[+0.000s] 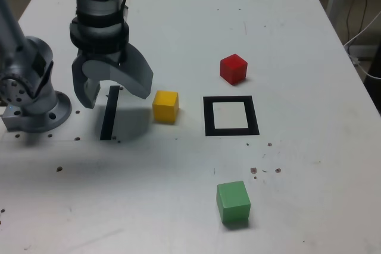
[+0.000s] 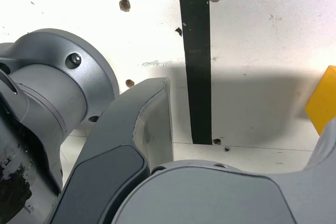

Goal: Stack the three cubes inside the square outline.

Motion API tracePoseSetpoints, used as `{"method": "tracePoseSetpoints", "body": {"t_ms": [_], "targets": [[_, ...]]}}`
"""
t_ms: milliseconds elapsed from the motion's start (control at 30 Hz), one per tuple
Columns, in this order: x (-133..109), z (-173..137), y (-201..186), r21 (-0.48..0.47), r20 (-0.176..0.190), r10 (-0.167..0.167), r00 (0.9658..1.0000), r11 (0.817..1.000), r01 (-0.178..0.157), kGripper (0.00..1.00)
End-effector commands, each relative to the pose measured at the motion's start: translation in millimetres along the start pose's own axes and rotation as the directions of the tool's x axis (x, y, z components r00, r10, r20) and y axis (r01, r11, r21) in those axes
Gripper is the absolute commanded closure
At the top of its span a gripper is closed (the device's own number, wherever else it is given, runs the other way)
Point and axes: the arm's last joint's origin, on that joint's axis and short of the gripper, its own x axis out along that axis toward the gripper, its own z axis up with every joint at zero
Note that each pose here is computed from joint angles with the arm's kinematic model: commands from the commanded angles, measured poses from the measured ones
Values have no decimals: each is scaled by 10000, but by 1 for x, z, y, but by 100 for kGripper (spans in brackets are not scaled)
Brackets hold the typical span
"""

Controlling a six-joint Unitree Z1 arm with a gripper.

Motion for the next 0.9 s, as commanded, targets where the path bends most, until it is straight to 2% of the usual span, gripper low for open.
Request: {"method": "tracePoseSetpoints", "body": {"t_ms": [0,367,533,733,800,867], "targets": [[0,1,0,-34,-54,13,10000,10000,-13,1],[-2,0,0,-34,-62,34,10000,10000,-34,1],[-15,3,2,-41,-54,367,9993,9993,-367,2],[-42,22,16,120,286,1002,9946,9949,-1006,3],[-50,30,23,236,423,1182,9921,9926,-1192,3],[-59,40,31,353,582,1414,9882,9890,-1435,4]]}}
